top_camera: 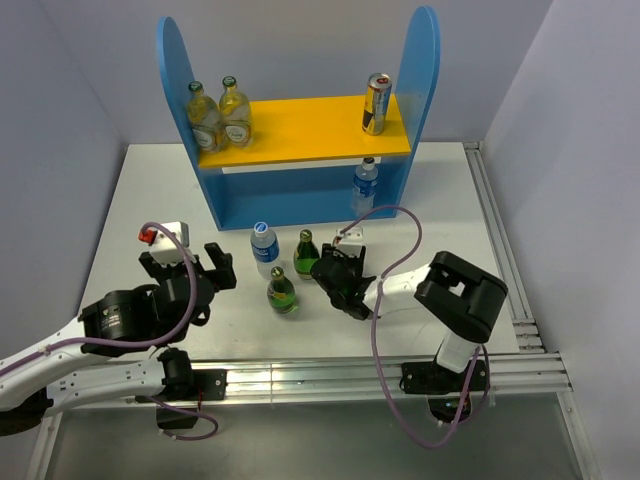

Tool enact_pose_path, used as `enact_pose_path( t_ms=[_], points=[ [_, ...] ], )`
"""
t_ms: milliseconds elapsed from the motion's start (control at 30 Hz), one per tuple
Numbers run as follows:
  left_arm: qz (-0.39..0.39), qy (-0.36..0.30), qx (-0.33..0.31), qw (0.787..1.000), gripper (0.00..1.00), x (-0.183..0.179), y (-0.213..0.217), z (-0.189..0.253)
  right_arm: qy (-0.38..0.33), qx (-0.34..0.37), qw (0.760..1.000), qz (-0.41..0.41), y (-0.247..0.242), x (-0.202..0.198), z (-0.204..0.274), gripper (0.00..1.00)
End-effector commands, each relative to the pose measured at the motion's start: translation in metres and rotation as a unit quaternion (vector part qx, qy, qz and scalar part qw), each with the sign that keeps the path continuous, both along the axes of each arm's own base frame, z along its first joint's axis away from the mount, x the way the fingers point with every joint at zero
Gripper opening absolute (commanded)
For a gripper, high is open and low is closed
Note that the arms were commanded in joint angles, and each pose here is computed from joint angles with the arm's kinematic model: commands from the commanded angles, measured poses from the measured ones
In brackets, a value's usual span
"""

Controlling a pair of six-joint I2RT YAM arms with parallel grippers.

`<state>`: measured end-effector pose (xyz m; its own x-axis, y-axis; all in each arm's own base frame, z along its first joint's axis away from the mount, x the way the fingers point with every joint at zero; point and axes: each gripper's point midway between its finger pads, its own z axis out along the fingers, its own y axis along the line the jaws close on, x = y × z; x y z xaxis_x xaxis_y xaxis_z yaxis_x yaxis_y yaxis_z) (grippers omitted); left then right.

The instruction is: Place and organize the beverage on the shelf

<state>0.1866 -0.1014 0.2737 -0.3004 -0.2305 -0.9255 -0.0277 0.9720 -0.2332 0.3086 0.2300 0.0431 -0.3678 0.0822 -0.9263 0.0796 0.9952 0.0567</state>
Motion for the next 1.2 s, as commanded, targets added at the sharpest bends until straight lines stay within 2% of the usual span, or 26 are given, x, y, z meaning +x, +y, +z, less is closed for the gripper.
enact_pose_path(
  t_ms=[0, 33, 100, 133, 300, 367, 600, 767, 833, 900, 933, 967, 1033, 1100, 1133, 1167],
  points=[
    [-0.004, -0.004, -0.001, 1.000, 0.99, 0.001, -0.004, 0.004, -0.035, 0.026, 0.999, -0.032, -0.005, 0.012, 0.020, 0.56],
    [-0.003, -0.004, 0.000, 1.000, 0.99, 0.001, -0.004, 0.005, -0.031, 0.024, 0.999, -0.032, -0.007, 0.010, 0.022, 0.46],
    [-0.003, -0.004, 0.000, 1.000, 0.99, 0.001, -0.004, 0.005, -0.030, 0.025, 0.999, -0.031, -0.006, 0.008, 0.027, 0.36],
    [-0.002, -0.005, -0.001, 1.000, 0.99, 0.001, -0.004, 0.005, -0.025, 0.018, 0.999, -0.030, -0.009, 0.006, 0.033, 0.27],
    [-0.002, -0.005, -0.002, 1.000, 0.99, 0.001, -0.003, 0.005, -0.030, 0.029, 0.999, -0.033, -0.009, 0.000, 0.091, 0.13],
    [-0.003, -0.005, -0.003, 1.000, 0.99, 0.001, -0.004, 0.005, -0.045, 0.050, 0.997, -0.031, -0.012, -0.003, 0.135, 0.00],
    [-0.005, -0.002, 0.003, 1.000, 0.99, 0.001, -0.006, 0.003, -0.108, 0.071, 0.991, -0.018, -0.015, 0.002, 0.267, 0.00],
    [-0.005, -0.001, 0.006, 1.000, 0.99, 0.002, -0.007, 0.001, -0.154, 0.072, 0.985, -0.012, -0.010, 0.037, 0.341, 0.00],
    [-0.006, -0.002, 0.003, 1.000, 0.99, 0.001, -0.007, 0.002, -0.150, 0.061, 0.987, -0.006, -0.003, 0.056, 0.344, 0.00],
    [-0.008, -0.003, 0.001, 1.000, 0.99, 0.001, -0.007, 0.003, -0.161, 0.064, 0.985, -0.015, -0.010, 0.077, 0.366, 0.00],
    [-0.009, -0.004, -0.001, 1.000, 0.99, 0.001, -0.008, 0.003, -0.146, 0.048, 0.988, -0.013, -0.004, 0.091, 0.354, 0.00],
    [-0.010, -0.004, -0.001, 1.000, 0.99, 0.001, -0.008, 0.003, -0.156, 0.049, 0.986, -0.022, -0.010, 0.102, 0.368, 0.00],
    [-0.013, -0.004, 0.002, 1.000, 0.99, 0.001, -0.008, 0.003, -0.144, 0.032, 0.989, -0.023, -0.003, 0.123, 0.357, 0.00],
    [-0.012, -0.002, 0.006, 1.000, 0.99, 0.002, -0.010, 0.001, -0.150, 0.029, 0.988, -0.029, -0.007, 0.140, 0.365, 0.00],
    [-0.012, -0.001, 0.006, 1.000, 0.99, 0.002, -0.010, 0.001, -0.136, 0.016, 0.990, -0.030, -0.003, 0.153, 0.350, 0.00],
    [-0.011, -0.001, 0.006, 1.000, 0.99, 0.002, -0.010, 0.001, -0.142, 0.022, 0.989, -0.029, -0.003, 0.160, 0.357, 0.00]
  ],
)
